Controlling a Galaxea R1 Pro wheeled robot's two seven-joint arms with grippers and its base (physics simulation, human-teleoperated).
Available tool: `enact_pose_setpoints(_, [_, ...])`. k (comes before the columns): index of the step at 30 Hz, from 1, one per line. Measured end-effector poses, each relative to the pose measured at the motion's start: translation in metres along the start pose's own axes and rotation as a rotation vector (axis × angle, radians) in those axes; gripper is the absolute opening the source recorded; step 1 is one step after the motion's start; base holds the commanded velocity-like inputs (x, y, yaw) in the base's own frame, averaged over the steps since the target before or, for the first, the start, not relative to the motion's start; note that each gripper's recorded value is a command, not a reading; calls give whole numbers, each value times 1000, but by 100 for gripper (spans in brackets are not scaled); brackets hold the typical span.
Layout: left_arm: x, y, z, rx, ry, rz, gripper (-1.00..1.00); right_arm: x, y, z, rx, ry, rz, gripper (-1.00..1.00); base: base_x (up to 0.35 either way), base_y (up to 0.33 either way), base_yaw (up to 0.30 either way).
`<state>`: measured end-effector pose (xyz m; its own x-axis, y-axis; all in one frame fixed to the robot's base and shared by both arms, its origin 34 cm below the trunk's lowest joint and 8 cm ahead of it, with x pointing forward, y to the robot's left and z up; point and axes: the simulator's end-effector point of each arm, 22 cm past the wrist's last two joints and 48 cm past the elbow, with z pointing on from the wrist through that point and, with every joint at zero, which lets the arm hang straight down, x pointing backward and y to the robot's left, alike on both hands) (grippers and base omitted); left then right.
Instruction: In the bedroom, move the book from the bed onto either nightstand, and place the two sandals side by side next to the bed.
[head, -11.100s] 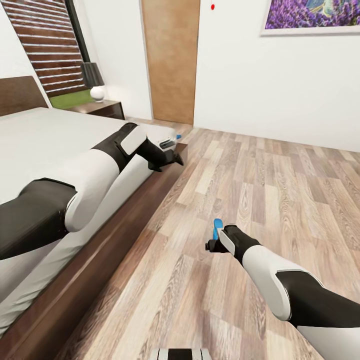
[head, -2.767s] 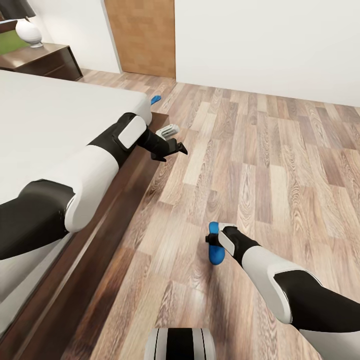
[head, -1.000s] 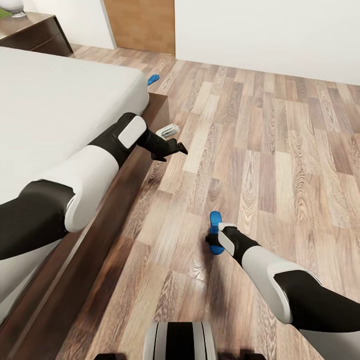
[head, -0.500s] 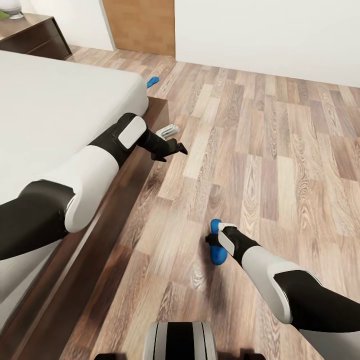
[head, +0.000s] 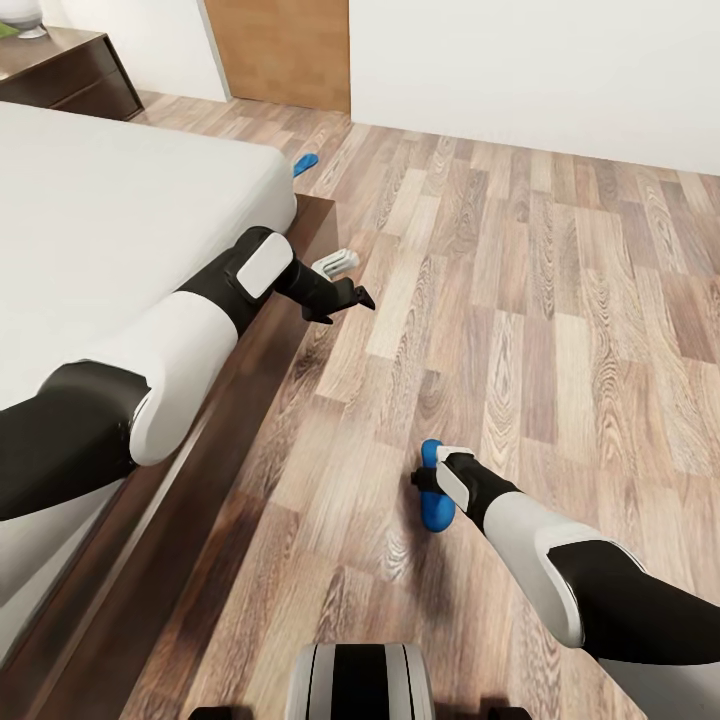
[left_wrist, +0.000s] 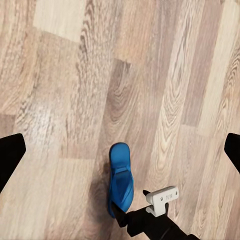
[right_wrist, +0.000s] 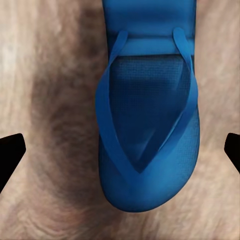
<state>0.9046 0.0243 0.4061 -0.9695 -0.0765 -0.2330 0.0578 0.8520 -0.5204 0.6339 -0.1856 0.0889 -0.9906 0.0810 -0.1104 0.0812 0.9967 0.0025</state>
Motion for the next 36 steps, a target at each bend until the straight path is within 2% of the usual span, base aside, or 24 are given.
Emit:
enact_pose_setpoints(21, [1,1,1,0,2,-1,100,13,-3,2,9,38,-5,100,0,0,0])
enact_pose_setpoints(36, [2,1,1,-1,3,-2,100,13,-3,2,10,41,-7,100,0,0,0])
